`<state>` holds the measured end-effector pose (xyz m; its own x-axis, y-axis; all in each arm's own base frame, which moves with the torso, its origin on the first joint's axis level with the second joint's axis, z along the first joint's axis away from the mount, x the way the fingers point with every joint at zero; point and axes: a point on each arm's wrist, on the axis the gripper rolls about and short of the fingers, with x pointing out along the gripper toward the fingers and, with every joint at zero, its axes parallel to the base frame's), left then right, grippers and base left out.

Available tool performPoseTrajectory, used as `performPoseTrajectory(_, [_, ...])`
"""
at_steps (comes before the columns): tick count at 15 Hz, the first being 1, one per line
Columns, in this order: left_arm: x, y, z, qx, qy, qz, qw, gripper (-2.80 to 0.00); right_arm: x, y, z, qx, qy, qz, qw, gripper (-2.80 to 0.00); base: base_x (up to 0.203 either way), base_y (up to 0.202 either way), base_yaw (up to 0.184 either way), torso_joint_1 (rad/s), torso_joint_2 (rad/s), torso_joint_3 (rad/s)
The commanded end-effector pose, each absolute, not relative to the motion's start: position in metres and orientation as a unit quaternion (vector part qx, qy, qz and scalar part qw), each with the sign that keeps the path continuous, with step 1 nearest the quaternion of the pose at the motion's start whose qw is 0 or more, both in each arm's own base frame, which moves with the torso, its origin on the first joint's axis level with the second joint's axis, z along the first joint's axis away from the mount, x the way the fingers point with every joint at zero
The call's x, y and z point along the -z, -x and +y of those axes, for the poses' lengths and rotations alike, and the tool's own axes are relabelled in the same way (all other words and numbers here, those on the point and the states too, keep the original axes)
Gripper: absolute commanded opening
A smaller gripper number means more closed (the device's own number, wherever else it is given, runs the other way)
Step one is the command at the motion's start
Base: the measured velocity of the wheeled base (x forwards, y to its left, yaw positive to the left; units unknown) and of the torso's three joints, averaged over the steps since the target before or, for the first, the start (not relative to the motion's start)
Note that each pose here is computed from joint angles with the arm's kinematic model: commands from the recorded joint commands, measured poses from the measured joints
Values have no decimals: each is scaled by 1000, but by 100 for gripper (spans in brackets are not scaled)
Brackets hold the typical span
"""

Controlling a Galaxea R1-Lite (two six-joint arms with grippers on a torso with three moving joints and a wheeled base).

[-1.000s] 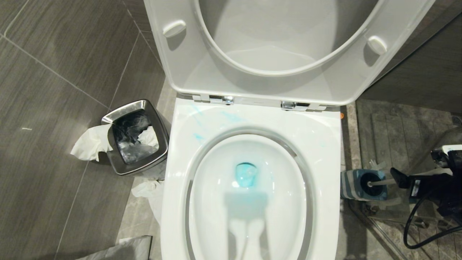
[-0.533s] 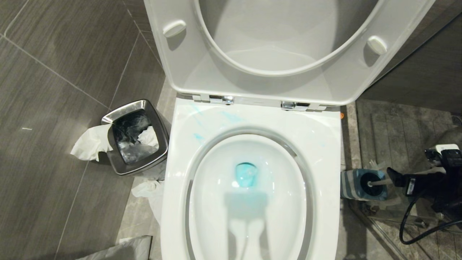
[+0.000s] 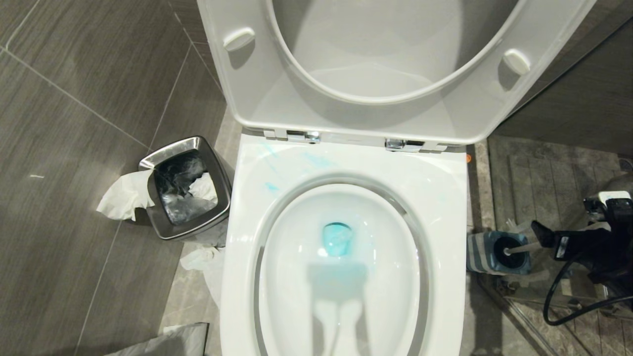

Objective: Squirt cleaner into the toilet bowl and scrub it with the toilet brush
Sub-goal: Scrub the toilet bowl

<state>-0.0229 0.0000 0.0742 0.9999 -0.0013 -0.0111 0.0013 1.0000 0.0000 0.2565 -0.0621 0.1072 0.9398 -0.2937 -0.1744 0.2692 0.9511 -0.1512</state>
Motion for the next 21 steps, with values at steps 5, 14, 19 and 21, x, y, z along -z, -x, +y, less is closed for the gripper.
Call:
performPoseTrajectory(5, [-74,23,0,0,0,6,1000,-280,-109,-255,-62,144,68,80,984,-280,0,0,0,0,0,0])
performPoseTrajectory(14, [-74,23,0,0,0,6,1000,-280,-106,-242,-58,124,68,73,987,-280,0,0,0,0,0,0])
performPoseTrajectory(19, [-74,23,0,1,0,6,1000,-280,-122,-218,-52,122,71,46,989,-280,0,0,0,0,0,0])
performPoseTrajectory(21, [-74,23,0,0,0,6,1000,-280,-134,-209,-50,123,73,28,989,-280,0,0,0,0,0,0])
